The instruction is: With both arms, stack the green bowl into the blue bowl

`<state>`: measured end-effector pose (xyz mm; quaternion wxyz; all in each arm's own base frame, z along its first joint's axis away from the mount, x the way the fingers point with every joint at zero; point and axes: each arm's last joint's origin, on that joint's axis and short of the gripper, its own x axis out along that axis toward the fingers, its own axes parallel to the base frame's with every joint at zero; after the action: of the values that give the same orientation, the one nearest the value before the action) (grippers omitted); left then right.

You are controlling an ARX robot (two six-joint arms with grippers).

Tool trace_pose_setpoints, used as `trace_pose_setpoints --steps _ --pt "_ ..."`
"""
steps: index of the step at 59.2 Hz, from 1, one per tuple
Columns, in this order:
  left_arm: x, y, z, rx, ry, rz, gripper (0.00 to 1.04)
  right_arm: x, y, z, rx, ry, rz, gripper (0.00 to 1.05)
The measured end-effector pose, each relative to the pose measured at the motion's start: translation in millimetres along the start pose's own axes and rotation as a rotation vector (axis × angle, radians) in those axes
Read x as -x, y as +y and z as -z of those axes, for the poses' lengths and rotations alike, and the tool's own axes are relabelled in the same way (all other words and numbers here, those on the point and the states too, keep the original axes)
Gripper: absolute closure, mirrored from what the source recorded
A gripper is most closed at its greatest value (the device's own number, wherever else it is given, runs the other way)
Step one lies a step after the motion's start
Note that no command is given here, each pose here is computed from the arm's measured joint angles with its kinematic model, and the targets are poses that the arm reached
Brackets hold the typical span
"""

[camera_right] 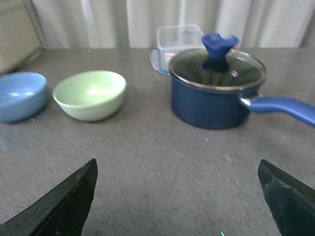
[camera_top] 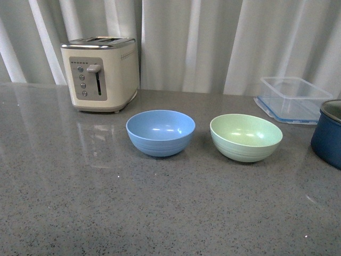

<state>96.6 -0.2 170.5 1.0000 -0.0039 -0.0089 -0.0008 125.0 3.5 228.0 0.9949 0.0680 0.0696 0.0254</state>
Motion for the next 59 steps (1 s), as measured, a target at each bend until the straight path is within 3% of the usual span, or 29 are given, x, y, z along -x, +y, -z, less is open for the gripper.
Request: trace_pose_setpoints --steps 5,12,23,36,56,59 --pt "0.1 0.0 -0.1 0.0 -0.001 -0.001 0.05 -22.1 4.8 -25.0 -0.11 0.082 -0.078 0.1" --pt "0.1 0.0 -0.1 -0.002 -0.001 -0.001 0.07 -71.0 11.3 -46.2 -0.245 0.222 -0.101 0.1" --pt "0.1 0.0 -0.1 -0.002 -0.001 0.0 0.07 -150.1 22.6 -50.8 -0.337 0.358 -0.049 0.1" --pt "0.1 0.0 -0.1 -0.002 -0.001 0.0 0.07 -225.0 29.4 -26.3 -0.341 0.469 0.077 0.1" --pt "0.1 0.0 -0.1 -0.003 -0.001 0.0 0.07 -276.9 32.0 8.3 -0.273 0.546 0.212 0.1" --pt "0.1 0.0 -0.1 -0.003 -0.001 0.0 0.07 -281.0 31.9 11.1 -0.267 0.557 0.224 0.14"
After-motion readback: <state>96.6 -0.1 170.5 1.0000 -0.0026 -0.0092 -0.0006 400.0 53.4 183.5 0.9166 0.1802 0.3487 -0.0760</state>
